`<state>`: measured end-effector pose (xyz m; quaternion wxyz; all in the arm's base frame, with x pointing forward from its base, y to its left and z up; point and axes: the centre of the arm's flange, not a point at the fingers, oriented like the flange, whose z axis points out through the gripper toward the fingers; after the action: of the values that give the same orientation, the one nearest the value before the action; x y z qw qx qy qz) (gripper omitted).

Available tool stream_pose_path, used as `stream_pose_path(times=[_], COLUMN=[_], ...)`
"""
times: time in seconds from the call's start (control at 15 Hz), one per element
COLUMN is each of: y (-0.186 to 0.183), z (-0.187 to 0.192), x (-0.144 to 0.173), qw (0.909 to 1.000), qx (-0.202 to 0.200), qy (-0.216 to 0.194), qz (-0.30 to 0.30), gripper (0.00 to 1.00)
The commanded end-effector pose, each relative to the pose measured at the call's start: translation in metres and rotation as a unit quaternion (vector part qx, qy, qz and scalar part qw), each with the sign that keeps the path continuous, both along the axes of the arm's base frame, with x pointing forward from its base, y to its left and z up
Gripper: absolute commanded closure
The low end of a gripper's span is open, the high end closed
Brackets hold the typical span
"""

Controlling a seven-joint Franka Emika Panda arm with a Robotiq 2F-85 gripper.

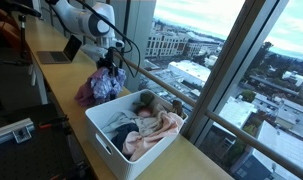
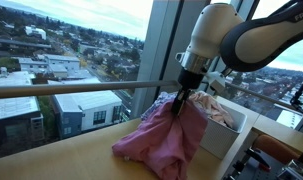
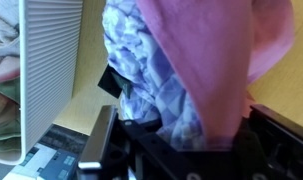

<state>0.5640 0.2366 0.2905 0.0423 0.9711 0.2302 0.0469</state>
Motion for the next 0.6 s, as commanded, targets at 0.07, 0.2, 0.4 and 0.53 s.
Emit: stream_pose_path(times=[0.07, 0.2, 0.4, 0.53], y=[-0.003, -0.005, -0.009, -0.014], z=[0.003, 0.001, 0.001, 0.003], x=[-0.005, -0.005, -0.007, -0.005], qw=[0.9999, 0.9998, 0.9998, 0.9998], qx=[-0.007, -0.012, -0.014, -0.014], qy=[-0.012, -0.011, -0.011, -0.012], qz=[0.009, 0.011, 0.012, 0.011], gripper=[0.73, 0.6, 0.38, 0.23])
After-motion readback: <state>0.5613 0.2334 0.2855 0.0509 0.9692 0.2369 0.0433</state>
